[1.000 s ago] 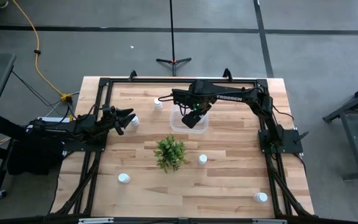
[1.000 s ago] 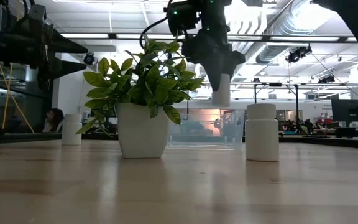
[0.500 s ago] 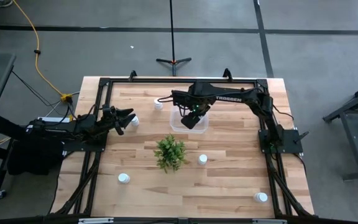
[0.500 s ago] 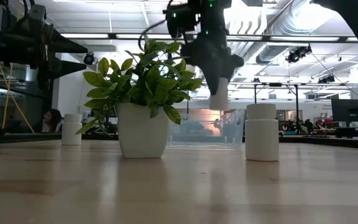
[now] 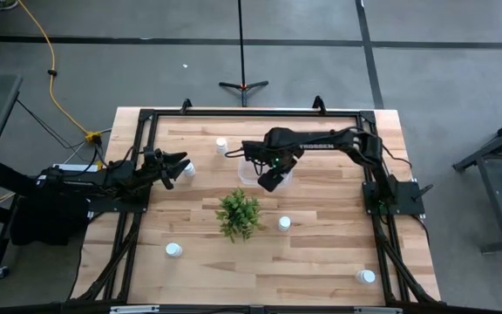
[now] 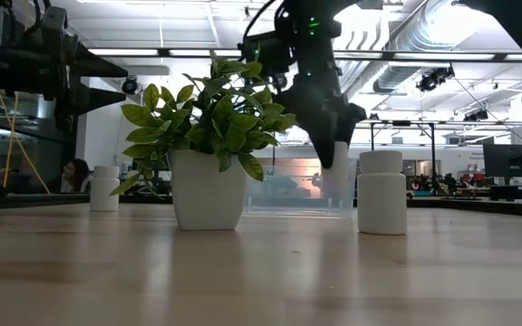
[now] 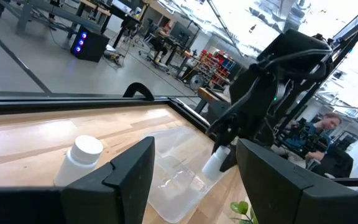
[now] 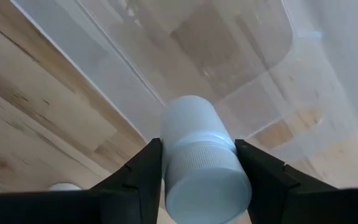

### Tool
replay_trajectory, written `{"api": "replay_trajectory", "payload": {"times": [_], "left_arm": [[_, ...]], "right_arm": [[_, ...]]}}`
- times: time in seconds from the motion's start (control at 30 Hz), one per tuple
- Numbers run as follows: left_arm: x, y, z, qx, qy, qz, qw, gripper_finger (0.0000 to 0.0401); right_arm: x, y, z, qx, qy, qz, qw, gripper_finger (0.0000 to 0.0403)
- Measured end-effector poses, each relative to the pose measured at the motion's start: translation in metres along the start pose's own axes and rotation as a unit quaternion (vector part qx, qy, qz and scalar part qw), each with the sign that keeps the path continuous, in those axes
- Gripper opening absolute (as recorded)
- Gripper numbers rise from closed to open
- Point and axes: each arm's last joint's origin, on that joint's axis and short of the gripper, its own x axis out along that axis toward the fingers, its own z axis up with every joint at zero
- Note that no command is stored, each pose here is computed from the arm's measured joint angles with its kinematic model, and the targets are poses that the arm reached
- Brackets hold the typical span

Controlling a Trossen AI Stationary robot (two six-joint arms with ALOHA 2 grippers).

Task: Pick and place pill bottles into a basket
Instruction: Put the white pill bottle in the transparent bin

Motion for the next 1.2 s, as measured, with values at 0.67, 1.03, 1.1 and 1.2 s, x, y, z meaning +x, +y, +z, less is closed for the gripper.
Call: {"api": "replay_trajectory", "payload": {"times": [0.67,1.03,1.1,1.2], "left_arm": [[0.000,0.000,0.000,0.000,0.000,0.000,1.000,0.0262],[0.000,0.000,0.000,0.000,0.000,0.000,1.000,0.0262],[0.000,0.000,0.000,0.000,-0.001,0.002,1.000,0.0262],[0.000,0.000,0.000,0.000,-0.002,0.003,1.000,0.0262]], "right_arm": [[0.000,0.003,0.007,-0.001,-0.037,0.010,0.999,0.0163],[0.000,0.003,0.007,-0.013,-0.037,0.009,0.999,0.0169],[0.006,0.003,0.006,-0.015,-0.035,0.010,0.999,0.0164],[0.014,0.001,0.004,-0.015,-0.022,0.003,1.000,0.0162]]}}
